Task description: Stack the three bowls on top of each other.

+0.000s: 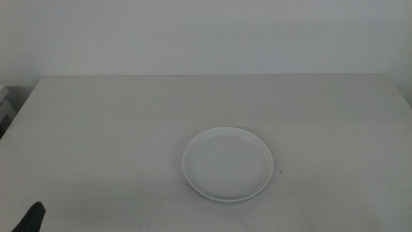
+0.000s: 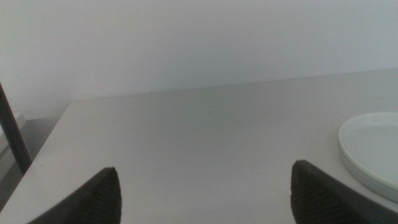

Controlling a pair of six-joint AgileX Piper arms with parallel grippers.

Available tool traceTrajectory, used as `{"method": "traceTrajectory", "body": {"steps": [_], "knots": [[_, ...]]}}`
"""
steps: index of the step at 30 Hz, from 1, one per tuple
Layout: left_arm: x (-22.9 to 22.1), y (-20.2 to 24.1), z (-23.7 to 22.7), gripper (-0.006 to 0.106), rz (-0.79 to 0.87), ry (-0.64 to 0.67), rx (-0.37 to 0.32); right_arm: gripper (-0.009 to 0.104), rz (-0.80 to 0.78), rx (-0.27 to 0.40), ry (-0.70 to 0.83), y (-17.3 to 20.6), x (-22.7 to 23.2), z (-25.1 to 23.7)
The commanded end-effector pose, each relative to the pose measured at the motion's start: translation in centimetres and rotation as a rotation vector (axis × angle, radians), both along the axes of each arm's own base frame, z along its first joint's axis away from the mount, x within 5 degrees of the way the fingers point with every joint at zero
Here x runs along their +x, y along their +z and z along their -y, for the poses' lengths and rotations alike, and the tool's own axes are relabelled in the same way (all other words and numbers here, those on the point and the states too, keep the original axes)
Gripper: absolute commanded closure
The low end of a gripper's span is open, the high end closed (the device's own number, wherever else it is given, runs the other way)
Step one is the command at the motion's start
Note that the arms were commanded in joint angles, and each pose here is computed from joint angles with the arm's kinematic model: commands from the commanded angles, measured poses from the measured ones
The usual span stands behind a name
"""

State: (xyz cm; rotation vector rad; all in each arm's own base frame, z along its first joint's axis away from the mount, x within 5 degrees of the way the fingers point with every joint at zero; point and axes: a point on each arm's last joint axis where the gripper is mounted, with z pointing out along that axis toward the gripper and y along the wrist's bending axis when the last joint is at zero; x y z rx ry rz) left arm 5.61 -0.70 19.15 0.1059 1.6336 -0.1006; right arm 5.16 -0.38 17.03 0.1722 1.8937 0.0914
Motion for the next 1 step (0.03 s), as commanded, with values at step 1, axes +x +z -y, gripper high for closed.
{"method": "traceTrajectory", "body": {"steps": [1], "knots": [[-0.11,0.86,0.03,-0.005,0.087,-0.005,-0.027,0.034,0.096,-0.023,0.004,0.93,0.01,0.00]]}}
